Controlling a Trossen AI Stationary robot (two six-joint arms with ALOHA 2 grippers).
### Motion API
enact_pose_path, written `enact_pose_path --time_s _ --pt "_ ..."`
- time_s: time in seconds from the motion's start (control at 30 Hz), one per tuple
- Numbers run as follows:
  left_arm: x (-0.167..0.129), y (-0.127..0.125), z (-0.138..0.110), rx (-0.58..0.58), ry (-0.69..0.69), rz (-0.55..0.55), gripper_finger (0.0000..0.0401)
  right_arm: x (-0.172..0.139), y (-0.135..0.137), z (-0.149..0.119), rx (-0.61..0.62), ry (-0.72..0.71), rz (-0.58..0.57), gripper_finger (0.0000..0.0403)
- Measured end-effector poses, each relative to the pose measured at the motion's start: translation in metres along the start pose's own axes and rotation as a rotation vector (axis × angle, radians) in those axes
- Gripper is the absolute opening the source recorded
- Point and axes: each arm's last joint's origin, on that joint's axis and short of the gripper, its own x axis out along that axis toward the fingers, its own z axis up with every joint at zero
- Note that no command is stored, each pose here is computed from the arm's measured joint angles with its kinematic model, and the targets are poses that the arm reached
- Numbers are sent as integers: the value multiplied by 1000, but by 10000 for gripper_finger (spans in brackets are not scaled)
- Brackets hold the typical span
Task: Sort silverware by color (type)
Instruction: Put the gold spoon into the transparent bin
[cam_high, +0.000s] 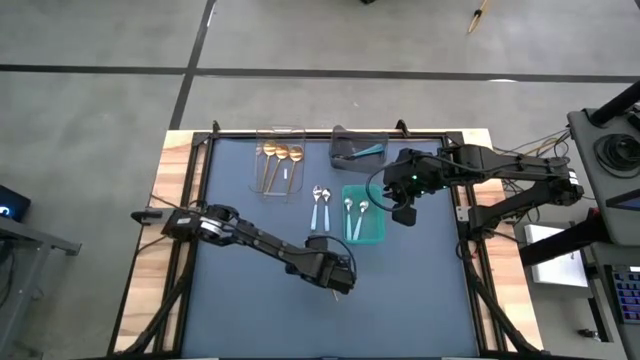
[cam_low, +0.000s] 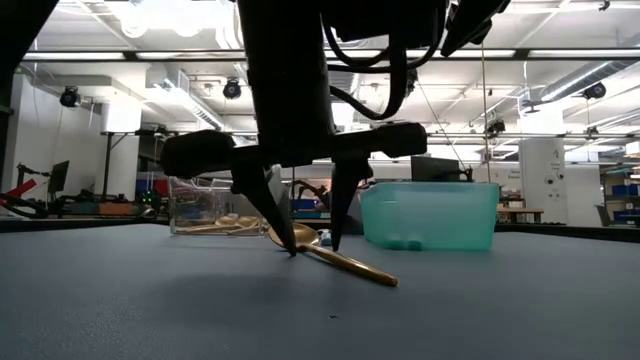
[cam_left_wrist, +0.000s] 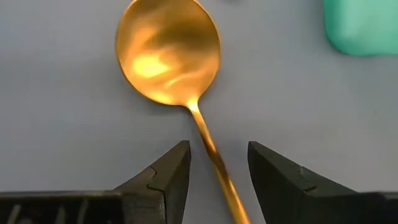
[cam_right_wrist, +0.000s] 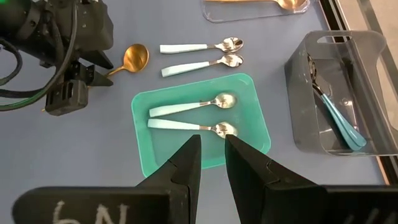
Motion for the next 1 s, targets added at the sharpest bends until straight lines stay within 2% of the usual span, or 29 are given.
enact_pose_path --time_s 0.23,0.67,0.9,1.0 --pt "7 6 -1 -46 -17 10 134 0 0 0 18 0 0 63" --pt "7 8 -4 -66 12 35 62 0 0 0 28 0 -1 63" --pt "6 11 -9 -83 11 37 9 0 0 0 28 0 -2 63" --pt "5 11 -10 -98 10 37 6 0 0 0 27 -1 -2 63"
